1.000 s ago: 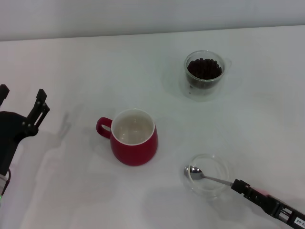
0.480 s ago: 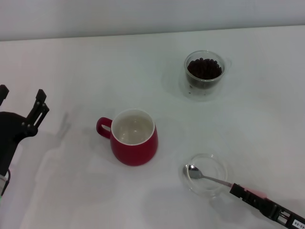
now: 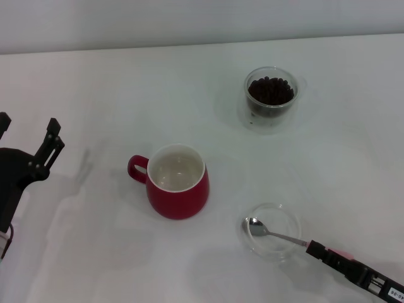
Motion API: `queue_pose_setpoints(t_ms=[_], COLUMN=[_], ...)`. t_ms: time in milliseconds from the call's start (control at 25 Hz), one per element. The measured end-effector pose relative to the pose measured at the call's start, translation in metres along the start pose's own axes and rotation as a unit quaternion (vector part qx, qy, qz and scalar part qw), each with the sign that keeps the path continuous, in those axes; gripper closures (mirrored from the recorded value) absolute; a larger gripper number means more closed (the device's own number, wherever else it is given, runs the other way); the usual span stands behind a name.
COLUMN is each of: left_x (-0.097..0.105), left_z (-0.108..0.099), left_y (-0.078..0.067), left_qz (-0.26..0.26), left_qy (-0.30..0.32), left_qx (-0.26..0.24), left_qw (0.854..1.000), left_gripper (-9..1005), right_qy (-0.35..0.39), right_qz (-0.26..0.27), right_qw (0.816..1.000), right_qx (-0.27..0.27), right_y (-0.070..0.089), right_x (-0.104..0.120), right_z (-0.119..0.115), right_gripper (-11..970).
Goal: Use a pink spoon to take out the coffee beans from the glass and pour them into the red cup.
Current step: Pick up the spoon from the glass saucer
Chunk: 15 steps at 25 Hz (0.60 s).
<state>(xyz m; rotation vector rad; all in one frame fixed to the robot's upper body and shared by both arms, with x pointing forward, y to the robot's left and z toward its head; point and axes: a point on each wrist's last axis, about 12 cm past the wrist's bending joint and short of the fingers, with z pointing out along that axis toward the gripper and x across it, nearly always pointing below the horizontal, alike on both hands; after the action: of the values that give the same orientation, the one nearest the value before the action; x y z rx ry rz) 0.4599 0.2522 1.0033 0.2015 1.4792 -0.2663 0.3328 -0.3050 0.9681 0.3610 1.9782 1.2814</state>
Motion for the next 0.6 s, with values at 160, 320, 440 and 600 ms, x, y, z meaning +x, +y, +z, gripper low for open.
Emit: queue_pose_setpoints(t_ms=[160, 320, 440, 600], left_x=[0.0000, 0.0002, 0.0002, 0.0002], left_z=[0.0000, -0.0004, -0.0005, -0.0005], left_y=[0.0000, 0.0001, 0.0000, -0.0002], left_qz=[0.000, 0.000, 0.000, -0.001], left_qy=[0.000, 0.000, 0.000, 0.000], left_qx=[0.000, 0.000, 0.000, 0.000], left_qw=[1.000, 1.000, 1.000, 1.000], left_gripper=[125, 125, 125, 124], right_qy=[-0.001, -0.001, -0.002, -0.002], right_qz=[0.004, 0.004, 0.005, 0.008], right_qw=[1.000, 1.000, 1.000, 1.000], right_qx=[0.003, 0.004, 0.004, 0.004], right_y=[-0.0009, -0.0012, -0.0014, -0.0015], right_x=[-0.0014, -0.0021, -0.0024, -0.0026], right_z=[-0.0004, -0.0009, -0.0012, -0.0016], right_gripper=[528, 526, 587, 710])
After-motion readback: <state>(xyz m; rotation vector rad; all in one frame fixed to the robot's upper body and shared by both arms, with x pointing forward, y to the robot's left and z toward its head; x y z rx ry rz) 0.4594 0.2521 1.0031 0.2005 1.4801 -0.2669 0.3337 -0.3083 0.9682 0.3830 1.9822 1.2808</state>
